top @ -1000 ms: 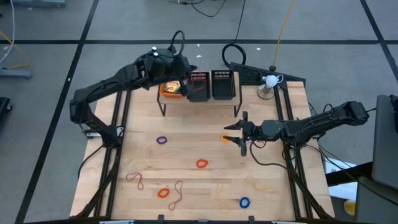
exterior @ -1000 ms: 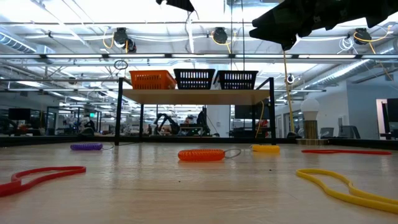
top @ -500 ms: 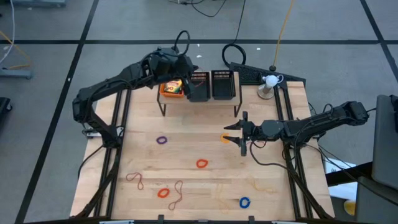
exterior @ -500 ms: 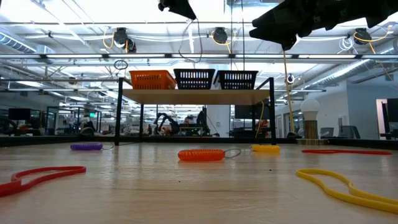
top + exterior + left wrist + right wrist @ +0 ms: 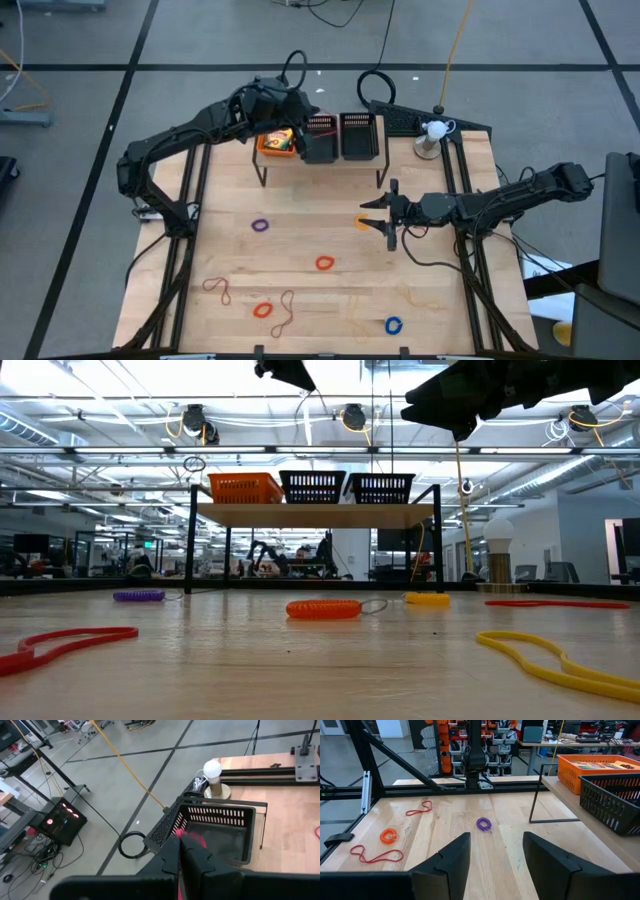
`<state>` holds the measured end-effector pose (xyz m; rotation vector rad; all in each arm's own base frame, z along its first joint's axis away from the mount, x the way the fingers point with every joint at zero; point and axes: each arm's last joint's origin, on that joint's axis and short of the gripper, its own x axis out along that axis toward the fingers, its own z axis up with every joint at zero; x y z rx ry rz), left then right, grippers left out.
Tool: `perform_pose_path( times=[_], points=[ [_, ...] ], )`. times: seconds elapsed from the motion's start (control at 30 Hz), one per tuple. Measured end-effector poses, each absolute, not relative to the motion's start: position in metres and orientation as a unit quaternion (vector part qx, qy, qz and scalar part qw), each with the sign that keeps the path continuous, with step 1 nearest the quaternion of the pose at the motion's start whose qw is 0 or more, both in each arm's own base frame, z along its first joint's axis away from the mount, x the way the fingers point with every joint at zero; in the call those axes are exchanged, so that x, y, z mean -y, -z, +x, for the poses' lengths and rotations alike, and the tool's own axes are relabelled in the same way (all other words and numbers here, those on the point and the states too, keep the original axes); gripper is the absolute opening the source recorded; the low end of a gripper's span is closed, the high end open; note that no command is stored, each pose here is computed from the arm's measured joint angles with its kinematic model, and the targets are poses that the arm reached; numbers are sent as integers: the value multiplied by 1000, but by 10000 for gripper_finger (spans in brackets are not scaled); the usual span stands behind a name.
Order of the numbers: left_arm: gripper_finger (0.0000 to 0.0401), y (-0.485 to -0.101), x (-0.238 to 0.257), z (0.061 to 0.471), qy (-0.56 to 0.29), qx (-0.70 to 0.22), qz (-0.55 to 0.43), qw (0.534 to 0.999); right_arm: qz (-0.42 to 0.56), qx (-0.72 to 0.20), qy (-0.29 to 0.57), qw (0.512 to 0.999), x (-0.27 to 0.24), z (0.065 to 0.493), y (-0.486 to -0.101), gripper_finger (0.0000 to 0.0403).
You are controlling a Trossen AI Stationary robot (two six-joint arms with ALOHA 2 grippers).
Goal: Pick & Place Office Desk Supplies
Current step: Put the red rubber band into the left black basket on the shelf
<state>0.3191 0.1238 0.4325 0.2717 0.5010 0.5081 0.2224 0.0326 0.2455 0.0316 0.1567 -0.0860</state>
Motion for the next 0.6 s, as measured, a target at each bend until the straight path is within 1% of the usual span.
perform_pose_path(
  times=[0.6],
  points=[
    [4,-431,-125,317,-252,-250,120,927,19,-78,43,996,-33,222,-245,171]
  ],
)
